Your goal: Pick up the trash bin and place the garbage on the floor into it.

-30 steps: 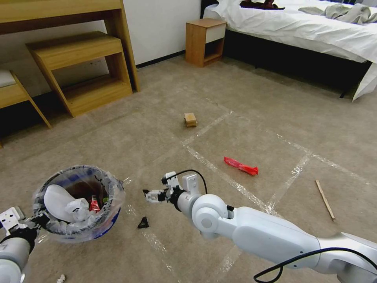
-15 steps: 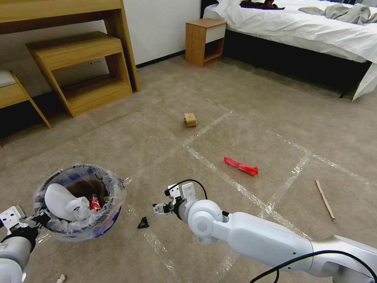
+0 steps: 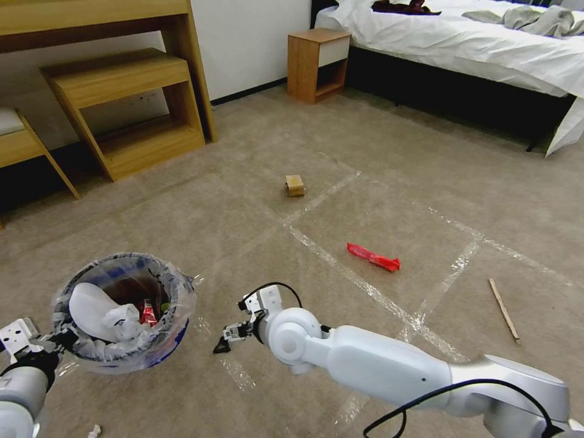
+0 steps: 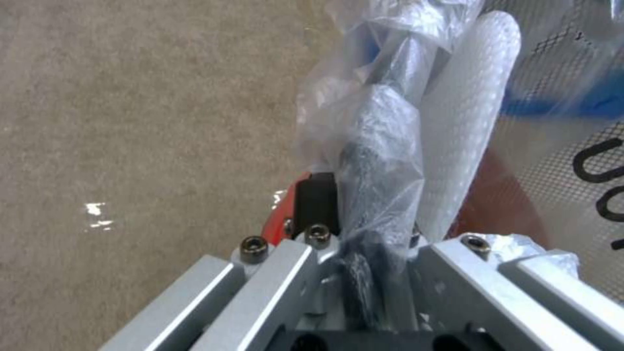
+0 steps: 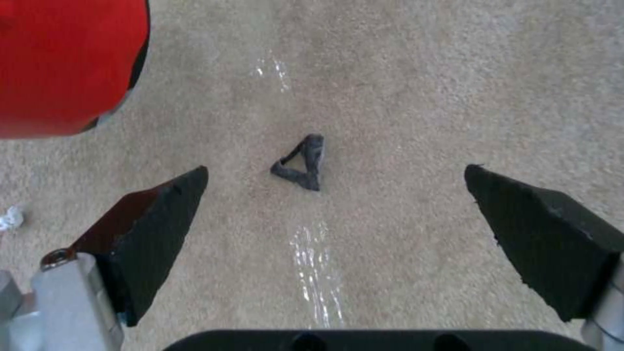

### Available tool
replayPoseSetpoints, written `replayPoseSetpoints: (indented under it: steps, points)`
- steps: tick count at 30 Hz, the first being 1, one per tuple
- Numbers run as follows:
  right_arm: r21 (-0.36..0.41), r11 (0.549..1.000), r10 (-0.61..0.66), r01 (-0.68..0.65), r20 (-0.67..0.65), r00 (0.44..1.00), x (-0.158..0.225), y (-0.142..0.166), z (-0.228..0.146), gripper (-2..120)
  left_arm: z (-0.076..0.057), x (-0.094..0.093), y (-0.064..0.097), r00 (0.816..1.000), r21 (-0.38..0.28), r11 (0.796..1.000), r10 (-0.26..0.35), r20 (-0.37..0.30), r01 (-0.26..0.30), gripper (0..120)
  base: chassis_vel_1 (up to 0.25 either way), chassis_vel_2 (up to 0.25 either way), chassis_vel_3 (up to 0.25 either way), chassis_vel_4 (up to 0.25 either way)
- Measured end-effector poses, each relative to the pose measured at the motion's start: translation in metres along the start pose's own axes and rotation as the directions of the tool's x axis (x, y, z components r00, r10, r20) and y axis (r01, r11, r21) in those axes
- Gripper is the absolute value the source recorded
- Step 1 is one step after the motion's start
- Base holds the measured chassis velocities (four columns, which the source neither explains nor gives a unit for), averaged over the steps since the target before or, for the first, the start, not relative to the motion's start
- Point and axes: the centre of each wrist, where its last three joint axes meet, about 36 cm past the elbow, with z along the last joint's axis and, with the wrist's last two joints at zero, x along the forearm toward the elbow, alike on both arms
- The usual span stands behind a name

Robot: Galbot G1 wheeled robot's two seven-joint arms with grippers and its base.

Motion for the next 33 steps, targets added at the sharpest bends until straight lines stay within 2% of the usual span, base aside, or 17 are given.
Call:
replayPoseSetpoints:
  steps: [18,33]
  points:
    - [-0.001,1.000,0.026,-0.026,-0.038,0.999,-0.056,-0.009,-0.005,100,-0.003,0.002,0.001,1.000,0.007,1.000,0.002,0.010,-0.002,0,0.000,0.000,0.000,0.000]
    - [0.004,1.000,0.026,-0.026,-0.072,0.997,-0.074,-0.001,0.015,99,-0.004,0.004,-0.001,1.000,0.012,1.000,0.008,0.014,-0.009,0,0.000,0.000,0.000,0.000]
